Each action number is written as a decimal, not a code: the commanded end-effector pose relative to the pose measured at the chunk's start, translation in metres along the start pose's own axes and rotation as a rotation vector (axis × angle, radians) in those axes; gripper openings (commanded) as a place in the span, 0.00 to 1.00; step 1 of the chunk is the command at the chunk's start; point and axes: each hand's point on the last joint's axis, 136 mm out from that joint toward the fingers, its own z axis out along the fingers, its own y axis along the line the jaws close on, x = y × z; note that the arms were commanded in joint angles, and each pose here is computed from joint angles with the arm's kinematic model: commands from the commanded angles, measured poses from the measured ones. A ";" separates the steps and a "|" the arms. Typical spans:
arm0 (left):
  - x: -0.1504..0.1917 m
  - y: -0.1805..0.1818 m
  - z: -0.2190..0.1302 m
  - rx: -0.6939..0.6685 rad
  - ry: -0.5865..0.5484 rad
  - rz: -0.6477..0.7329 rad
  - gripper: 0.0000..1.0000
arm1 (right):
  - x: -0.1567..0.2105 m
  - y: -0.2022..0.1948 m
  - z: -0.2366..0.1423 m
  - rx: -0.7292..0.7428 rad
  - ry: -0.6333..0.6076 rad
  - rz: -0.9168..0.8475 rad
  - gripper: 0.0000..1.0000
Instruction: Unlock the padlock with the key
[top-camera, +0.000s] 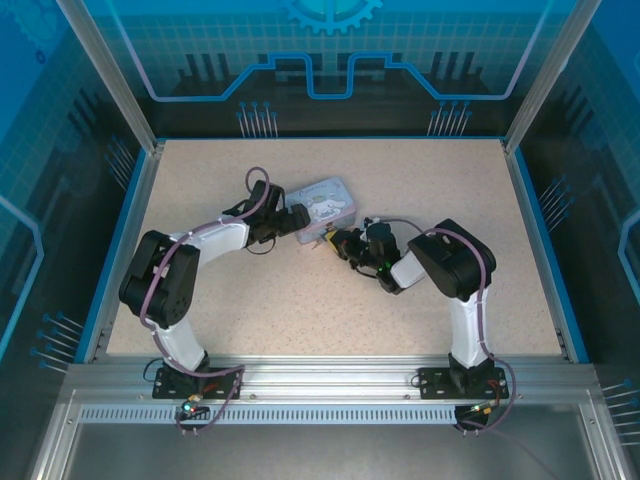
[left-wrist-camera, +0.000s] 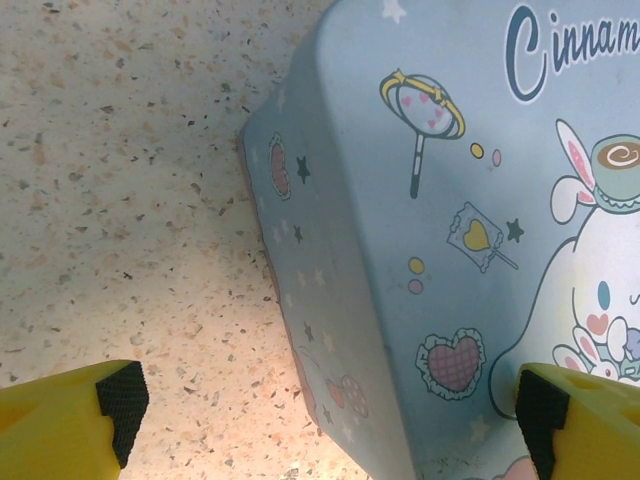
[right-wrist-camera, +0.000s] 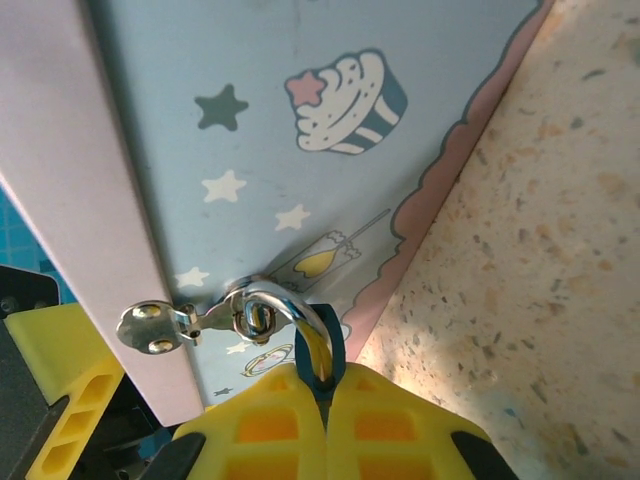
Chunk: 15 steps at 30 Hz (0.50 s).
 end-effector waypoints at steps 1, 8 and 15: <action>0.044 0.066 0.015 -0.235 0.132 -0.002 0.95 | -0.024 -0.021 -0.007 0.082 -0.087 0.055 0.00; 0.043 0.066 0.015 -0.243 0.134 0.005 0.94 | -0.012 -0.038 -0.010 0.303 0.025 -0.023 0.00; 0.042 0.067 0.015 -0.250 0.134 0.012 0.94 | -0.017 -0.059 -0.037 0.528 0.018 -0.089 0.00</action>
